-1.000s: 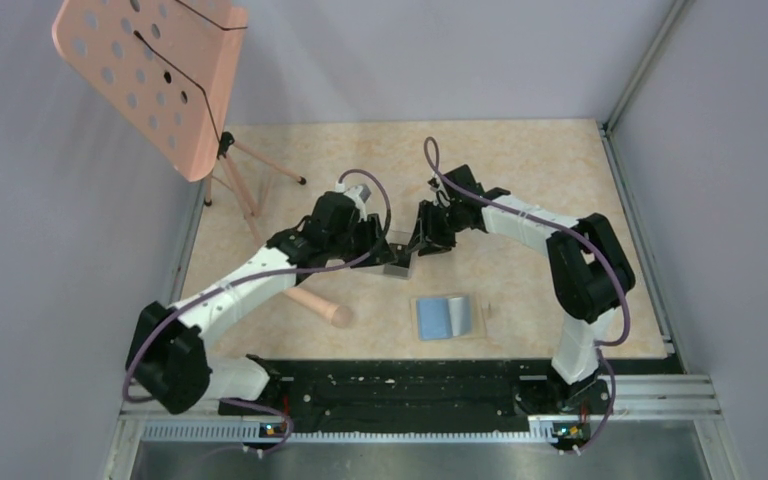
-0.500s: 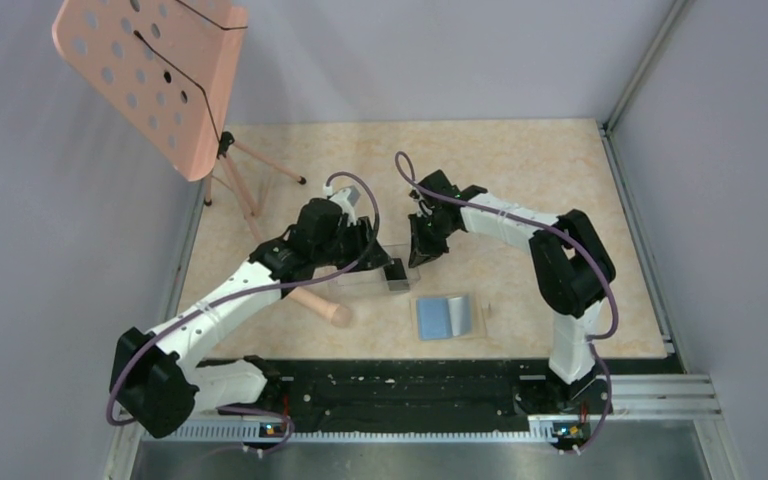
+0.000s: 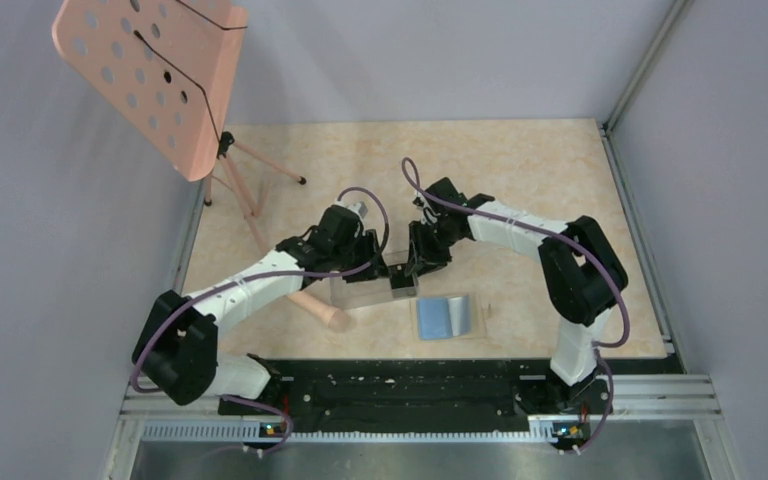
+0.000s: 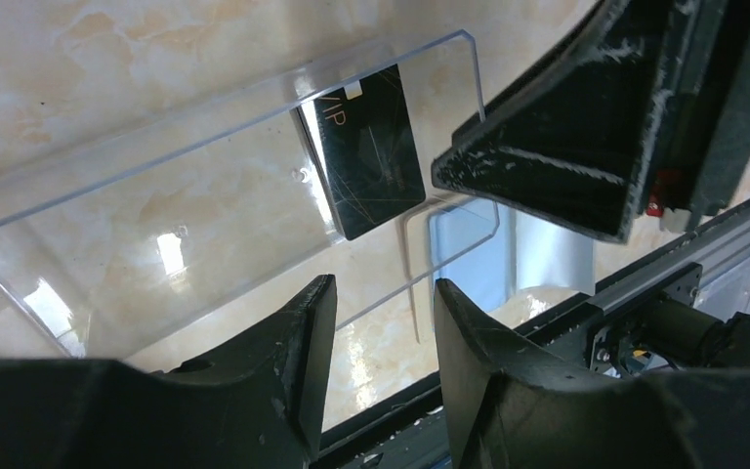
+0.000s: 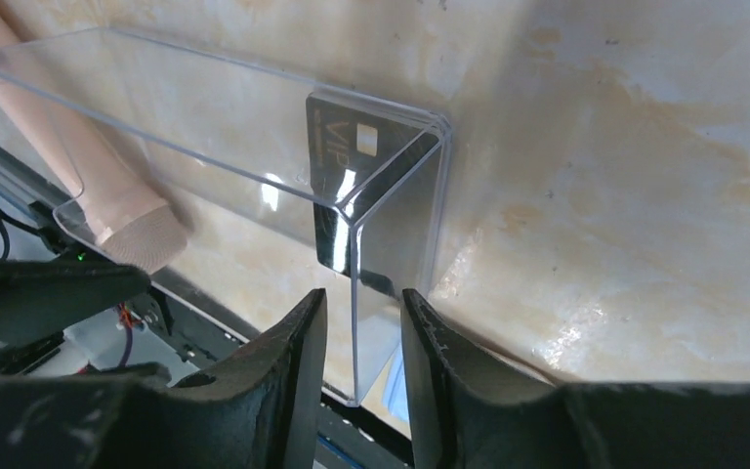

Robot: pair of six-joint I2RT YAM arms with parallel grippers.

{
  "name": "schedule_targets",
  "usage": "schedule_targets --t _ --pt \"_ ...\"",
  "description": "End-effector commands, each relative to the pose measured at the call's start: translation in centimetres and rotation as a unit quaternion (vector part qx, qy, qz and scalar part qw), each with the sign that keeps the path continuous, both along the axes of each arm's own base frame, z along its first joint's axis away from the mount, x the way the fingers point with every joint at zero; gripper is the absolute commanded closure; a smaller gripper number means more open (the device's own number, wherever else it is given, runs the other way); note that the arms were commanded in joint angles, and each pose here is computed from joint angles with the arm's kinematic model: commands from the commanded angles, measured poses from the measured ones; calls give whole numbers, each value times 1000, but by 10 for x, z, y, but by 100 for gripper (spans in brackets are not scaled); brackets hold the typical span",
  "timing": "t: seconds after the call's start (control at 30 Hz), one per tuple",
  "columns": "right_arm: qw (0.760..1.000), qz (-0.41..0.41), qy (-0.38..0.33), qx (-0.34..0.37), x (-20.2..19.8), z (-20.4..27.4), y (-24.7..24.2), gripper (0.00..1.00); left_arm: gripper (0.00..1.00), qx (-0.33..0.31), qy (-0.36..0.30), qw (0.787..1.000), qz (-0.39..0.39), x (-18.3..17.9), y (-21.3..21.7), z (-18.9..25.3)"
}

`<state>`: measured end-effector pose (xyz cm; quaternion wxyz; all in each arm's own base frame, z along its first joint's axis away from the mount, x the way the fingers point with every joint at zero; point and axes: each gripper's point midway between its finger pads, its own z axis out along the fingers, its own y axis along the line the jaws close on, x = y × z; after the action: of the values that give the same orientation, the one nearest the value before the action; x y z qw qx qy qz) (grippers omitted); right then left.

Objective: Put the credit cards into the card holder
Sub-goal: Move the storage box to the center of the board, then pick up the credit card from the storage box.

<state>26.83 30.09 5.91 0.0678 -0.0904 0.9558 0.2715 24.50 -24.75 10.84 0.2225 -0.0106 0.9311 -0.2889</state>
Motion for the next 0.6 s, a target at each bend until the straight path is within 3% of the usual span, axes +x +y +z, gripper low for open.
schedule_targets --t 0.0,0.3,0.57 --pt "997 6 -27 67 -5 35 19 63 53 -9 -9 1000 10 12 -7 -8" --pt "990 -12 -15 137 -17 38 28 61 53 -27 30 999 21 14 -19 -44" --pt "988 -17 -3 156 -25 36 30 62 57 9 57 998 29 12 -12 -70"
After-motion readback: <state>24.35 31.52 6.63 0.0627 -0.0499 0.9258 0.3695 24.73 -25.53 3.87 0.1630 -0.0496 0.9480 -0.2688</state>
